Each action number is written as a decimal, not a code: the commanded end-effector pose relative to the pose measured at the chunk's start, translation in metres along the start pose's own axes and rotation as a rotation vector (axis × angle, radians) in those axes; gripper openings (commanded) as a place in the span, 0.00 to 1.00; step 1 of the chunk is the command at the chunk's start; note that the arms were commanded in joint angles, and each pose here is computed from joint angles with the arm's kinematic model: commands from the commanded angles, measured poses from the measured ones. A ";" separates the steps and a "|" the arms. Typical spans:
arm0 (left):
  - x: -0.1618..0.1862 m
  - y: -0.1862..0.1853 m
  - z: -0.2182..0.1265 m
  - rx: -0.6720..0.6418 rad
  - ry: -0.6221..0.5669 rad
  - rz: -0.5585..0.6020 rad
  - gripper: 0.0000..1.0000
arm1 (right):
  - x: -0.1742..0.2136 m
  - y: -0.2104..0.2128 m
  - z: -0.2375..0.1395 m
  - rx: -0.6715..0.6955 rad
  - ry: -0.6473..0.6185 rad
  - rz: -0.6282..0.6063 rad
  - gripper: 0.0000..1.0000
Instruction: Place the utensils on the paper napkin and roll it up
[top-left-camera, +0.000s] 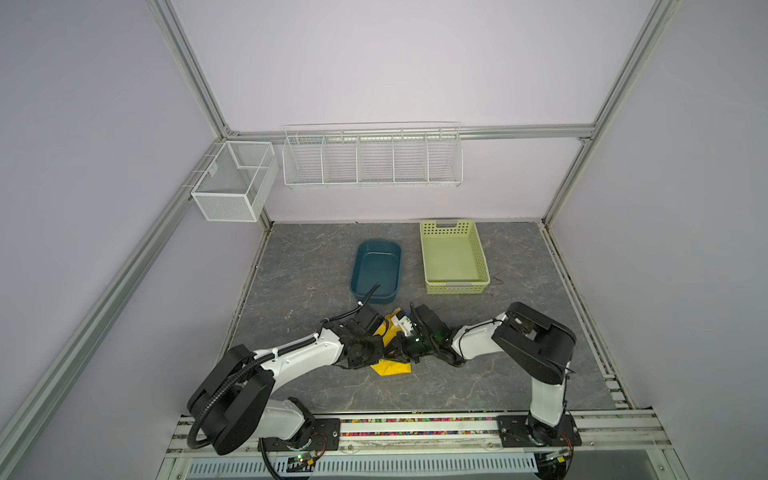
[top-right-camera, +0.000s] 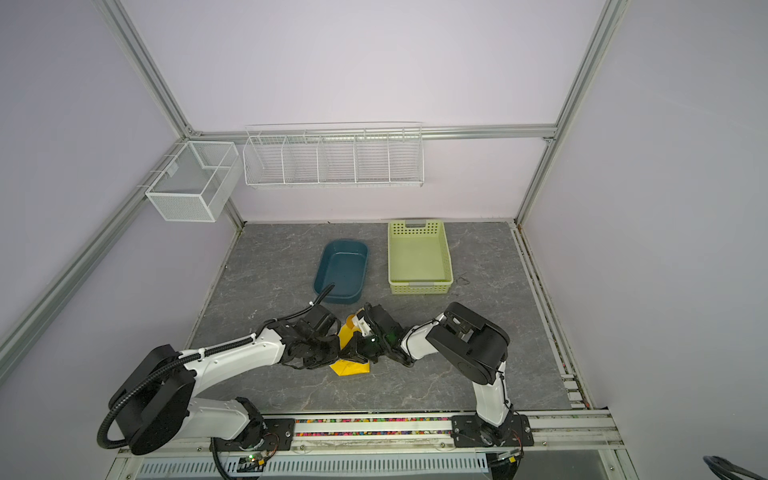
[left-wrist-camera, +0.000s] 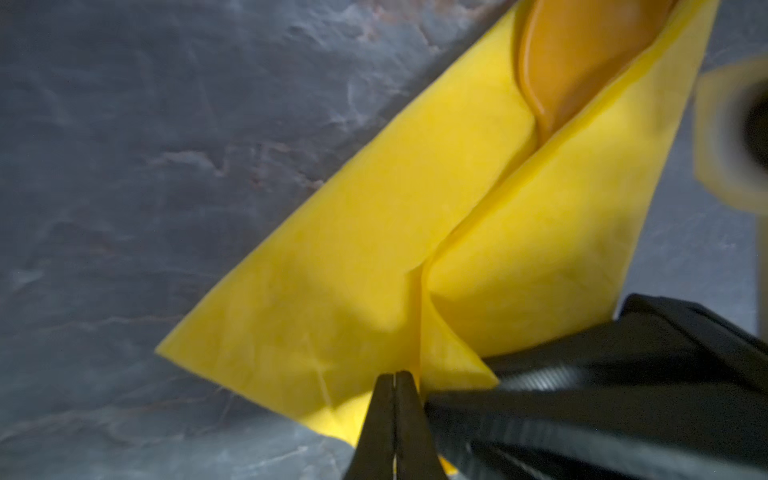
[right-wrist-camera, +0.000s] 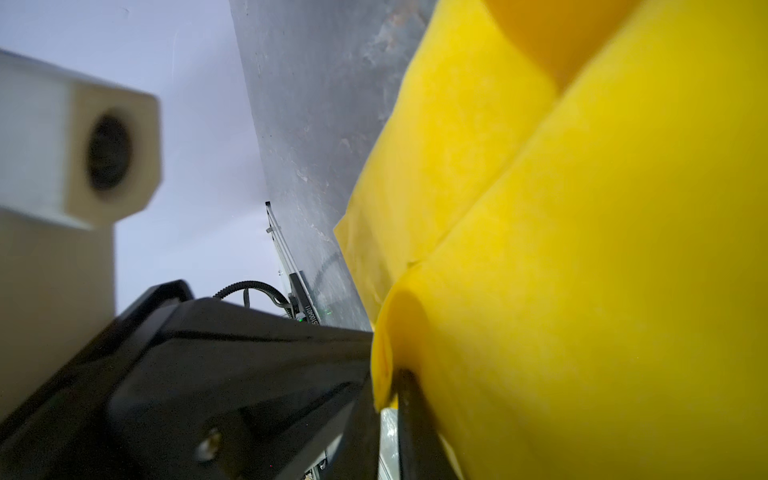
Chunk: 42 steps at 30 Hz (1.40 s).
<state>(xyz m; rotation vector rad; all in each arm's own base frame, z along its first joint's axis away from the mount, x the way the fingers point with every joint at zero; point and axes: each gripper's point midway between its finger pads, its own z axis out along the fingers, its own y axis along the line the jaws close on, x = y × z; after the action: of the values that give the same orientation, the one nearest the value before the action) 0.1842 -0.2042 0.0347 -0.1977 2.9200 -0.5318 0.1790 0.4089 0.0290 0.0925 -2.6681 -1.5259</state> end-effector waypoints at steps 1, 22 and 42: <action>-0.016 0.003 -0.019 -0.018 -0.085 -0.036 0.01 | 0.008 -0.012 0.004 0.038 0.034 0.029 0.18; -0.019 -0.021 0.002 0.039 -0.005 -0.025 0.00 | 0.009 -0.017 0.005 0.054 0.045 0.038 0.10; -0.006 0.017 0.022 -0.116 0.036 -0.013 0.00 | 0.023 0.008 -0.045 0.175 0.022 -0.101 0.16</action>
<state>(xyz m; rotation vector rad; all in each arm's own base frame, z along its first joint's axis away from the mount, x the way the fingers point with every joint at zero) 0.1952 -0.2063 0.0200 -0.2188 2.9629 -0.4641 0.1689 0.3876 0.0664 0.2090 -2.7548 -1.4364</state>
